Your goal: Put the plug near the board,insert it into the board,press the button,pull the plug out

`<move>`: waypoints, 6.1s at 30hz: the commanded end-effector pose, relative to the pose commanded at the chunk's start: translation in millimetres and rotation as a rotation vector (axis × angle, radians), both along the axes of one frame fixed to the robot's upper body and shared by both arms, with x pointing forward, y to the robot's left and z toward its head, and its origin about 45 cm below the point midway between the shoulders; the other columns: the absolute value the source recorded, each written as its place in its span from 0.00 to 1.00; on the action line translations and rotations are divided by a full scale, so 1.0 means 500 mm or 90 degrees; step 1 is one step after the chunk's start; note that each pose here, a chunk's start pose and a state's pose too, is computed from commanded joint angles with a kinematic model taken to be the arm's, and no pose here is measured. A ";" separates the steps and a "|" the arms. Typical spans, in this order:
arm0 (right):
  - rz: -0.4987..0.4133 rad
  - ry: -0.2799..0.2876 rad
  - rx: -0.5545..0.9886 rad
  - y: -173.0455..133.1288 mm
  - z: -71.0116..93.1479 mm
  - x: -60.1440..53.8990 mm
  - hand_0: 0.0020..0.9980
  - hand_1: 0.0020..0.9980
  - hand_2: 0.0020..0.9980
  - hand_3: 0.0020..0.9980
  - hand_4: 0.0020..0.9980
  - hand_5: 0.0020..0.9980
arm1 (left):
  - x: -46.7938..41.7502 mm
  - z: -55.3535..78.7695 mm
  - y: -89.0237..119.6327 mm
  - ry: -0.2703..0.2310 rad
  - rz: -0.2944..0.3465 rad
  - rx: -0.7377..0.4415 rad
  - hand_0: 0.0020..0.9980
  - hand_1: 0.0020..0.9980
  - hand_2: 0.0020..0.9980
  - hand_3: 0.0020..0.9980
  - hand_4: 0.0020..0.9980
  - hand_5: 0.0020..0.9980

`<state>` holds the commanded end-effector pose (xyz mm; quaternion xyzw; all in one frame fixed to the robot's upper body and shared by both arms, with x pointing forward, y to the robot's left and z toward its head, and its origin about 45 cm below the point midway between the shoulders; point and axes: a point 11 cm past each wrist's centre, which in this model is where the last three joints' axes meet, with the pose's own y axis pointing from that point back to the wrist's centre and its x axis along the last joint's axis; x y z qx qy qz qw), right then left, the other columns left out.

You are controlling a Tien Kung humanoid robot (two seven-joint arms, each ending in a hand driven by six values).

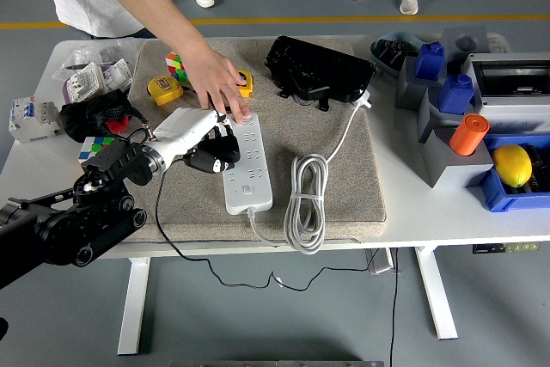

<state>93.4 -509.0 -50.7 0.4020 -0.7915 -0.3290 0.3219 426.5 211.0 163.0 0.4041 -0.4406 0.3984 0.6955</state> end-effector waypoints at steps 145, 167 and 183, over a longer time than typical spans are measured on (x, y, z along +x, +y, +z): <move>0.004 0.014 0.001 0.011 -0.011 0.002 0.71 0.71 0.70 0.59 1.00 0.60 | -0.084 0.014 0.317 -0.149 0.326 -0.581 0.83 0.86 0.88 0.85 0.97 1.00; -0.001 0.027 0.005 0.013 -0.017 -0.021 0.71 0.71 0.70 0.60 1.00 0.61 | -0.089 0.011 0.380 -0.122 0.378 -0.656 0.81 0.81 0.81 0.80 0.93 0.95; -0.005 0.025 0.003 0.011 -0.017 -0.023 0.71 0.71 0.70 0.60 1.00 0.62 | -0.087 0.032 0.407 -0.142 0.387 -0.664 0.81 0.81 0.80 0.79 0.89 0.93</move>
